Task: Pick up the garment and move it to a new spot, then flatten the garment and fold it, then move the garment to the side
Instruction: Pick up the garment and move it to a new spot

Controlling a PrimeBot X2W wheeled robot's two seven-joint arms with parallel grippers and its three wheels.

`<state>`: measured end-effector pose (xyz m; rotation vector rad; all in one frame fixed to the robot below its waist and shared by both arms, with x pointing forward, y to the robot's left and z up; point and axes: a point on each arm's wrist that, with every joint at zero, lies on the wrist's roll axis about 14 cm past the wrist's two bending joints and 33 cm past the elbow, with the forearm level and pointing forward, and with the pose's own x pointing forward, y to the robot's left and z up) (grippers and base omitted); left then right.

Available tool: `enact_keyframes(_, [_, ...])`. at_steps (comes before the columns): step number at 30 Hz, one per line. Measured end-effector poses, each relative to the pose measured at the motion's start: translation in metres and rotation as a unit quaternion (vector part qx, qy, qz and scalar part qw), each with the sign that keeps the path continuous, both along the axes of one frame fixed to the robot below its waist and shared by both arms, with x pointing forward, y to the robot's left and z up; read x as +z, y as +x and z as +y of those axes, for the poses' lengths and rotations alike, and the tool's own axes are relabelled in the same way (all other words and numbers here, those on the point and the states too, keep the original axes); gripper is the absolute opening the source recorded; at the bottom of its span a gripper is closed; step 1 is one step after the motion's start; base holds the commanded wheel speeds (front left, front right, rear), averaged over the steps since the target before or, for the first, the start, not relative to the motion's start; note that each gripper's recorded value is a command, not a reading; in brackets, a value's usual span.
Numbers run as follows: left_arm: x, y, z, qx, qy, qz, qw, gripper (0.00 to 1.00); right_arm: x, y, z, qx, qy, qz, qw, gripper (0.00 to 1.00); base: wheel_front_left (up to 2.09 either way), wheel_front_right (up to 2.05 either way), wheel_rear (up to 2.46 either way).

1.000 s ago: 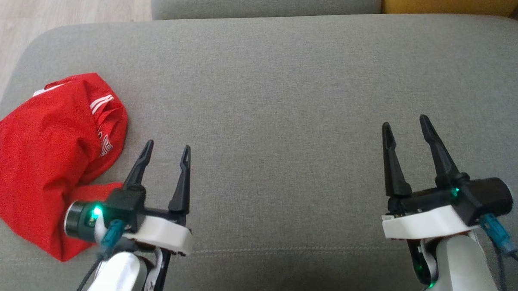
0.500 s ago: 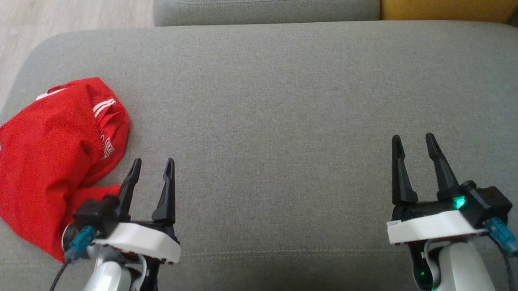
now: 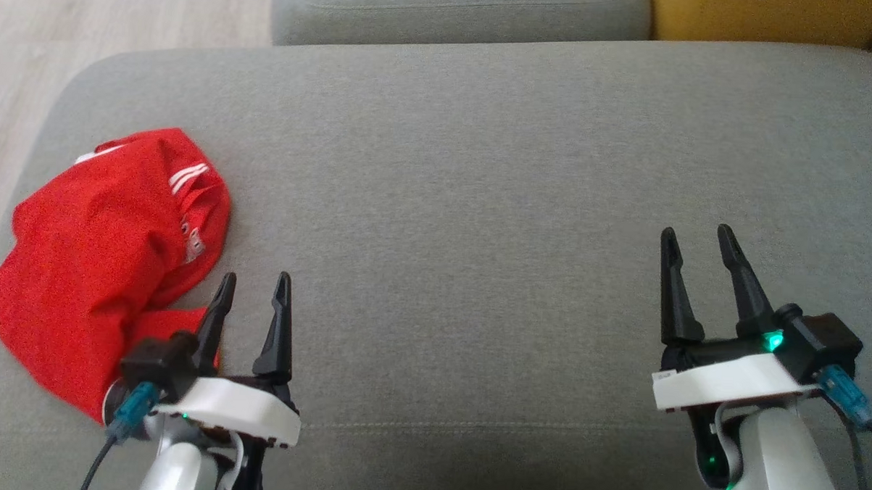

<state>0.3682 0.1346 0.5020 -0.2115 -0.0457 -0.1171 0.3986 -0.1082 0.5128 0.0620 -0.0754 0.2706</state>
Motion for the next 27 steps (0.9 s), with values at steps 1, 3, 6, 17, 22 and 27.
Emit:
enact_keyframes(1, [0.000, -0.001, 0.003, 0.004, -0.002, 0.001, 1.000, 1.00, 0.000, 0.001, 0.003, 0.004, 0.000, 0.000, 1.000, 1.00, 0.00, 0.00, 0.00])
enact_keyframes(3, [-0.001, -0.003, 0.009, 0.014, -0.002, 0.002, 1.000, 1.00, -0.001, 0.003, 0.010, 0.014, 0.000, 0.001, 1.000, 1.00, 0.00, 0.00, 0.00])
enact_keyframes(6, [-0.002, -0.009, 0.027, 0.045, -0.001, 0.004, 0.999, 1.00, -0.003, 0.006, 0.031, 0.043, 0.000, 0.003, 0.999, 1.00, 0.00, 0.00, 0.00])
enact_keyframes(17, [0.004, -0.044, 0.096, 0.160, -0.009, -0.003, 0.987, 1.00, -0.006, 0.008, 0.104, 0.145, -0.002, 0.007, 0.989, 1.00, 0.00, 0.00, 0.00])
enact_keyframes(22, [0.005, -0.068, 0.123, 0.209, -0.008, -0.006, 0.978, 1.00, -0.005, 0.004, 0.139, 0.194, -0.003, 0.005, 0.981, 1.00, 0.00, 0.00, 0.00])
enact_keyframes(27, [0.007, -0.092, 0.140, 0.245, 0.007, -0.009, 0.969, 1.00, -0.003, -0.002, 0.166, 0.232, 0.001, 0.005, 0.973, 1.00, 0.00, 0.00, 0.00])
